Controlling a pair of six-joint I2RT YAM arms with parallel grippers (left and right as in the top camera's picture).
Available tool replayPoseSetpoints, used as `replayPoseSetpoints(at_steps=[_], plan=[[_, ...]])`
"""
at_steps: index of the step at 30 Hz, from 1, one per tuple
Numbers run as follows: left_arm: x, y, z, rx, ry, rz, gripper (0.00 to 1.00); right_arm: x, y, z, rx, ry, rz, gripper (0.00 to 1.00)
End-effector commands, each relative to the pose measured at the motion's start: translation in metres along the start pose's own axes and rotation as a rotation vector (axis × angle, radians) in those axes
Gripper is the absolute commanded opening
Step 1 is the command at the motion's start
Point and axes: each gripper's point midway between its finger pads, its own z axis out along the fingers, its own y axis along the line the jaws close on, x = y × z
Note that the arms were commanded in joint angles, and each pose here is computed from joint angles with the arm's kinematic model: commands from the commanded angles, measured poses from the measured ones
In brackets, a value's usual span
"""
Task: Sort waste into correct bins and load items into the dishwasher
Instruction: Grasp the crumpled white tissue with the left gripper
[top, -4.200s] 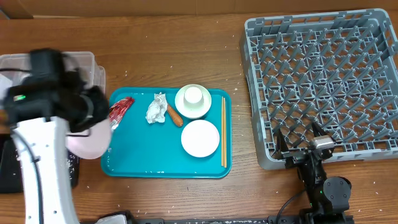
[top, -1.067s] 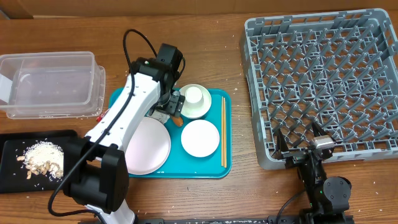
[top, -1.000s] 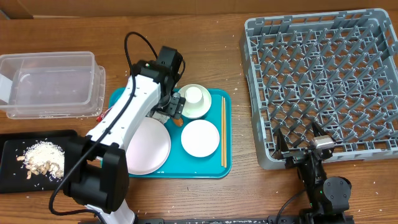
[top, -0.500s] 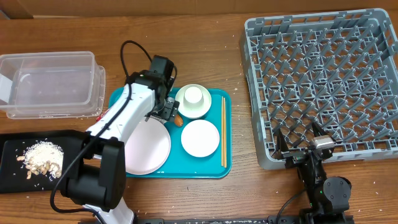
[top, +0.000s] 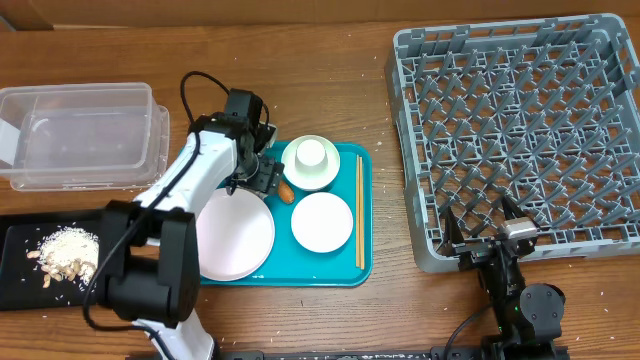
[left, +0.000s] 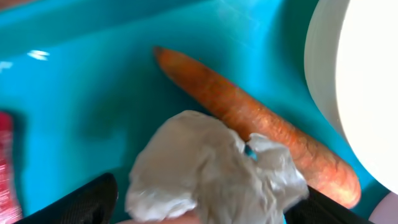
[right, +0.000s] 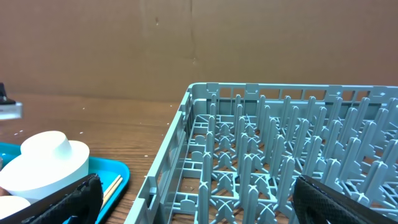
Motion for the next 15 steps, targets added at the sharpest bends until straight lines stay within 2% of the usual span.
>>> replayPoseSetpoints(at_steps=[1,4,7,12,15], plan=[[0.0066,-0.0101,0.0149,0.055,0.04,0.028,0.84,0.0015,-0.0006,0.0,0.002,-0.005,-0.004,1.0],[0.0068,-0.0095,0.0156,0.053,0.042,0.028,0.84,0.0015,-0.0006,0.0,0.002,-0.005,-0.004,1.0],[0.0069,-0.0076,0.0155,0.042,0.043,0.028,0.78,0.0015,-0.0006,0.0,0.002,-0.005,-0.004,1.0],[0.0058,-0.0062,0.0149,0.034,0.041,0.027,0.78,0.0015,-0.0006,0.0,0.002,-0.005,-0.004,1.0],[0.0046,-0.0049,0.0133,0.026,0.039,0.023,0.7,0.0015,-0.0006,0.0,0.002,-0.005,-0.004,1.0]])
